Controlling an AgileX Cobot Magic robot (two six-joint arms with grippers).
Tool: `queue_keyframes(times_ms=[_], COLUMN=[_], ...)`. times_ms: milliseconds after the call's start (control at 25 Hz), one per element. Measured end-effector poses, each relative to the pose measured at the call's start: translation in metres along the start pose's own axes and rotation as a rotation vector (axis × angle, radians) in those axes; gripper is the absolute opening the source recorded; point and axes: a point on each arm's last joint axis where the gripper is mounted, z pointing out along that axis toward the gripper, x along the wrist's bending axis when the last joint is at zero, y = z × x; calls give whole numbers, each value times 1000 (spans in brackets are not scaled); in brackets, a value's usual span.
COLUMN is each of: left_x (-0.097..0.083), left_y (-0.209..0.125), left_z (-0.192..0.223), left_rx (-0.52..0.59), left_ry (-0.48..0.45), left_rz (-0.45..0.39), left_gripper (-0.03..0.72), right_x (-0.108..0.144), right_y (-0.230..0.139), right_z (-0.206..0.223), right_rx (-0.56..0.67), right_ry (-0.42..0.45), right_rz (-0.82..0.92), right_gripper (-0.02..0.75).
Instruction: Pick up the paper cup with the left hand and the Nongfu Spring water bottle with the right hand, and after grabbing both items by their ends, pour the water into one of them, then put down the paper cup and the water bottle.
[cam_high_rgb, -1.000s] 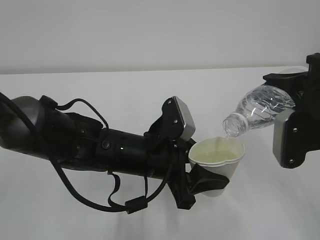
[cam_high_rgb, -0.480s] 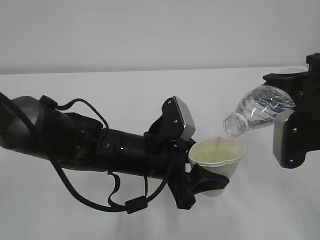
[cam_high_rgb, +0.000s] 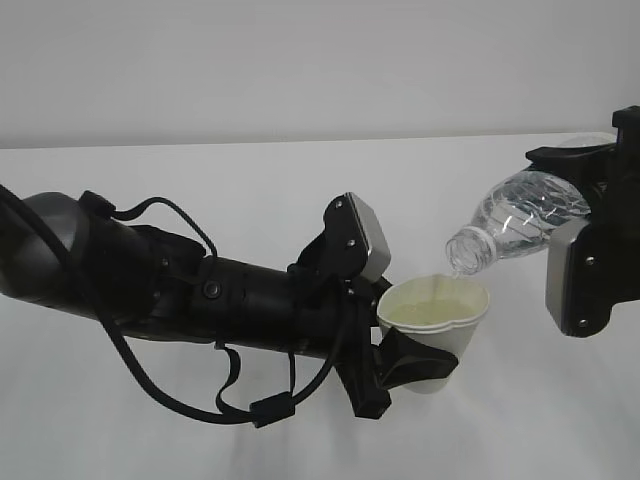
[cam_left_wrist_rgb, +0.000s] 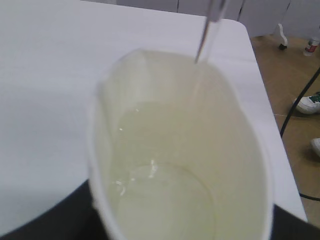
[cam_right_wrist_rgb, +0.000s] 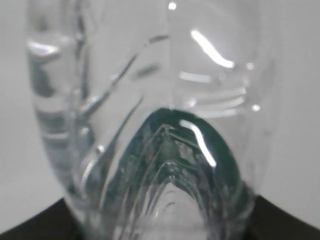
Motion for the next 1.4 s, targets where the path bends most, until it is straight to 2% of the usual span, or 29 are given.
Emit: queue_keyframes(times_ms=[800,1400], left_x=[0,1], left_y=[0,0], left_z=[0,0], left_rx=[0,-5], left_ry=[0,7], left_rz=[0,-9], left_gripper=[386,386], right_x=[0,-1], right_y=[-1,-4], right_z=[0,0], right_rx=[15,43], right_ry=[-3,-11], right_rz=[24,241], right_gripper=[385,385])
